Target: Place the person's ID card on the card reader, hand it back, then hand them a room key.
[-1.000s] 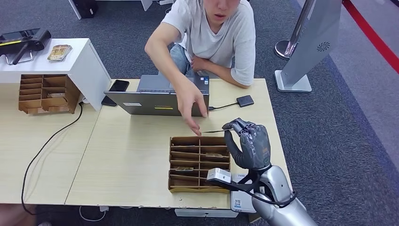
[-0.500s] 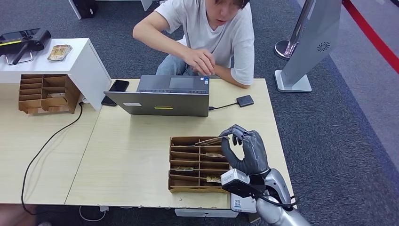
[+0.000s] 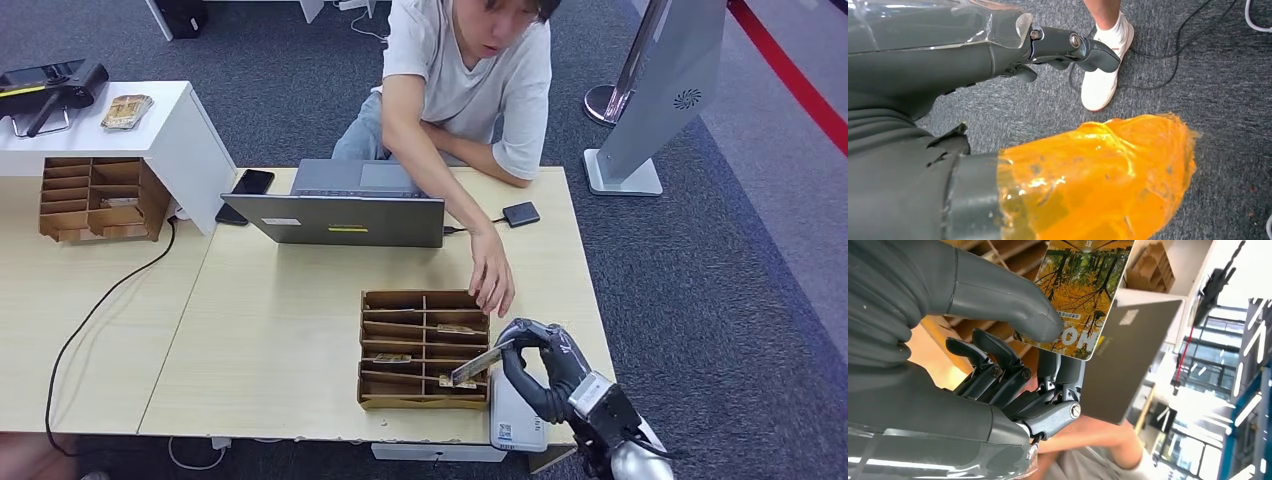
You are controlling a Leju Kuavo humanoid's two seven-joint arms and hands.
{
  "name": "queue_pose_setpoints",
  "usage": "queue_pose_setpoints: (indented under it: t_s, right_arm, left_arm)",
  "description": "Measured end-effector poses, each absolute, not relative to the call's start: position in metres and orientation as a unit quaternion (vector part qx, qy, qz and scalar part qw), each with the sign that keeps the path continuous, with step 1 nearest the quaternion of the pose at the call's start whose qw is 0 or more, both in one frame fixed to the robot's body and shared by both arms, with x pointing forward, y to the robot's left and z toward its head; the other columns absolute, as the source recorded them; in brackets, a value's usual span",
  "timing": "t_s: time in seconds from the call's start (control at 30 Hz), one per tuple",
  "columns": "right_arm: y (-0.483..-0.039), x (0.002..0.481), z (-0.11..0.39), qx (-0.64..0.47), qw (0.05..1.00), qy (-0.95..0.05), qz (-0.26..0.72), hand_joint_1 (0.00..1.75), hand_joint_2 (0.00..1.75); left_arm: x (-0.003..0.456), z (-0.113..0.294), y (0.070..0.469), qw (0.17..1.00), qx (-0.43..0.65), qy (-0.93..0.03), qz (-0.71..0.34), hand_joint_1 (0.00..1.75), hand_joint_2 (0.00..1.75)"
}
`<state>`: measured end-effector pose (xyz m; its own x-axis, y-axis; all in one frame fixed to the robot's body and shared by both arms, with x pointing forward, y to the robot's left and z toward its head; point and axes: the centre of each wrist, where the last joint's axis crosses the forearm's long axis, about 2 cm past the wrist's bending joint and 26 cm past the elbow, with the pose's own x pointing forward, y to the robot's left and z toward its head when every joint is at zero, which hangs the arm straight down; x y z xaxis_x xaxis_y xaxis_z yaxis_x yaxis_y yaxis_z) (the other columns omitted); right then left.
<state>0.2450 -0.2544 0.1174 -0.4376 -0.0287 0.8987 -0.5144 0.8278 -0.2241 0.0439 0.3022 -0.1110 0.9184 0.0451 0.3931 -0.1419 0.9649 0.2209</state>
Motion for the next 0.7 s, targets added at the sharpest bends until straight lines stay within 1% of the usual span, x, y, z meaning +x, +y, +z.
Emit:
queue_pose_setpoints:
  t_s: [0.23,0.7]
  right_arm:
    - [-0.286,0.228,0.104,0.186,0.537,-0.785,0.245,1.75,1.75]
    - [-0.360,0.194,0.089,0.145,0.619,-0.714,0.294,1.75,1.75]
  left_arm:
    - [0.044,-0.111,0.301,0.971,0.122,-0.200,0.052,0.00,0.00]
    - [0.044,-0.111,0.300,0.969,0.123,-0.205,0.058,0.00,0.00]
